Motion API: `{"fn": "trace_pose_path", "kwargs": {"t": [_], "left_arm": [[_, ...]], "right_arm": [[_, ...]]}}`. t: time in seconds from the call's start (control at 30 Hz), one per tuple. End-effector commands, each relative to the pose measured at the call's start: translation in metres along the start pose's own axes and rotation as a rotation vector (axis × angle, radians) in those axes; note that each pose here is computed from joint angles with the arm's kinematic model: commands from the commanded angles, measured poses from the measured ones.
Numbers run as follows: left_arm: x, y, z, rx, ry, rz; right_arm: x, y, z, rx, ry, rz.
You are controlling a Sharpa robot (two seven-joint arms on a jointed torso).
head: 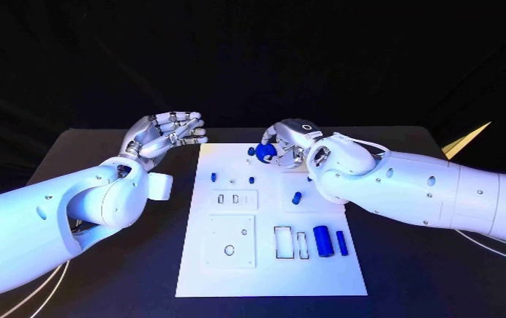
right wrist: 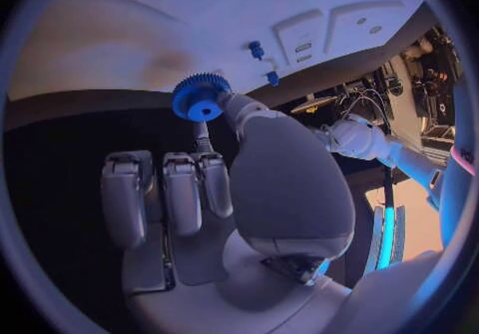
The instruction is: Assemble the parts on the task board
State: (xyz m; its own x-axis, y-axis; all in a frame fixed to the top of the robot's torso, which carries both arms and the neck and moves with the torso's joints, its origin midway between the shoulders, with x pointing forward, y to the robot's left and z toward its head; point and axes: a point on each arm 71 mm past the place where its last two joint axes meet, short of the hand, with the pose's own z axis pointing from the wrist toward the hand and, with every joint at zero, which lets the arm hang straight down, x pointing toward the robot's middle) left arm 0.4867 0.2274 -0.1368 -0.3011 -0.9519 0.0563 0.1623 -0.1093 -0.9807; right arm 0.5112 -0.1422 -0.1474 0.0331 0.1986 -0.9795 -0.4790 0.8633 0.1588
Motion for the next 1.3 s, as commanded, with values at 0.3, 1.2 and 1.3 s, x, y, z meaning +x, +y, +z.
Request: {"fn": "trace_pose_path", "kwargs": {"t": [0.3, 1.2, 1.3], "left_arm": [[0.0035, -0.0006, 0.001, 0.002, 0.007, -0.004], [0.0055, 0.0001, 0.0024, 0.0, 0.012, -0.007], [0.0053, 0.0001, 0.0023, 0.0, 0.011, -0.007]], "right_arm": [[0.015, 0.023, 0.015, -0.027, 0.003, -0.013], [0.04, 0.026, 0.029, -0.003, 0.041, -0.028], [0.04, 0.023, 0.029, 0.001, 0.037, -0.028]]}}
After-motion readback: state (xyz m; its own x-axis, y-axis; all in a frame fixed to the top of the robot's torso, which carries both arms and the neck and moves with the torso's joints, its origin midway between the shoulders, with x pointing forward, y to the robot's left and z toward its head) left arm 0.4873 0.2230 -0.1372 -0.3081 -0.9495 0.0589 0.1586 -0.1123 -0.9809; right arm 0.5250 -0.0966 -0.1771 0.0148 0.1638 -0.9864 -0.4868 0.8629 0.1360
